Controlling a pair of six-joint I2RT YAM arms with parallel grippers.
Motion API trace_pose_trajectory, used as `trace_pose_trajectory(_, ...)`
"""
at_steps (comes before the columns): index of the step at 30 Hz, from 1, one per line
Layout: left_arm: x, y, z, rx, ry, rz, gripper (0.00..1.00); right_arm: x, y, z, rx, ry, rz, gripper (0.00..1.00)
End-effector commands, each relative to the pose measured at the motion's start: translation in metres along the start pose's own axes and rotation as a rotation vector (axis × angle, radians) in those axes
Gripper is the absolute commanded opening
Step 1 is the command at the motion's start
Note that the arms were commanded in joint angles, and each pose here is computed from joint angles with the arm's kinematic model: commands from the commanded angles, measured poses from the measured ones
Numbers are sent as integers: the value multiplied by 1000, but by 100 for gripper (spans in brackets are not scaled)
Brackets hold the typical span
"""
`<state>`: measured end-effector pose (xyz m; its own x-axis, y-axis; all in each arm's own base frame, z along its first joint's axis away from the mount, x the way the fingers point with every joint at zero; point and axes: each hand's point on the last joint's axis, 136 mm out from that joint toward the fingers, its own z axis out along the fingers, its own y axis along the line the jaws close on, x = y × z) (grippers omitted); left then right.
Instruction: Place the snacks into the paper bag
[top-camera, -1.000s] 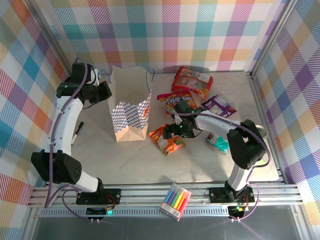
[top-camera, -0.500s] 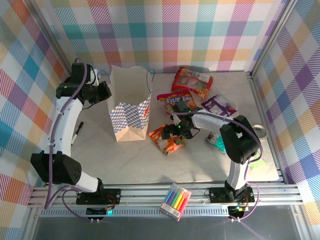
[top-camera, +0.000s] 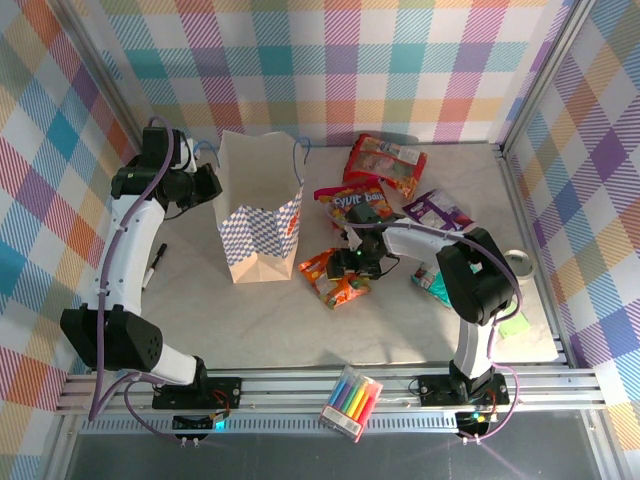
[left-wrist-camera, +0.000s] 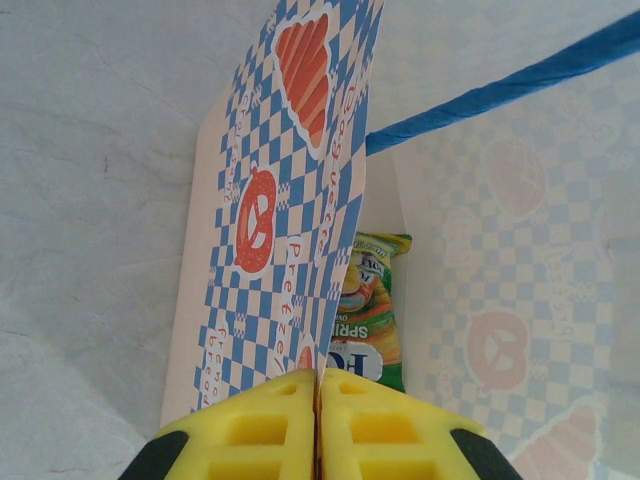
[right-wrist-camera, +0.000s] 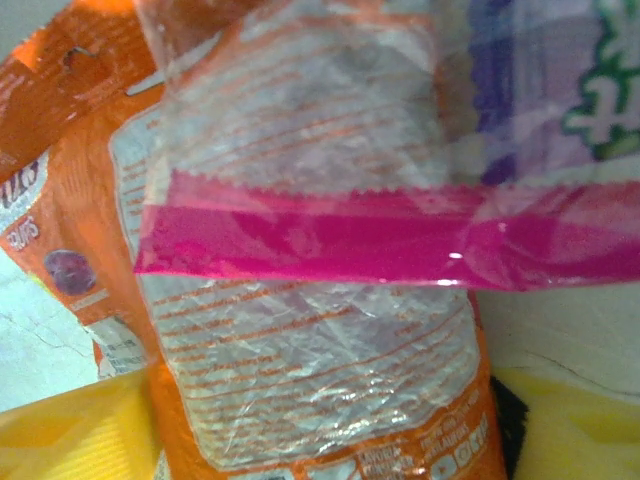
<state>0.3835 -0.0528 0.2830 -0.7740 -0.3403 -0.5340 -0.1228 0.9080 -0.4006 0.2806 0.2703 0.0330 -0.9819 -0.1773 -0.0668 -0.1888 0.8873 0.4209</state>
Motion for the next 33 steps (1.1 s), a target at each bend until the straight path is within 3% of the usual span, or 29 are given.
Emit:
trace_pose_trajectory(1, 8, 0, -5, -3, 10, 14, 10, 4, -2, 3, 7, 20, 11, 73)
trace_pose_trajectory(16, 8, -2, -6, 6, 6, 15, 10, 23, -12, -10, 54, 40, 34, 45)
trace_pose_trajectory(33, 6, -6, -8, 21, -4, 23, 10, 31, -6, -40, 56, 11, 28, 29)
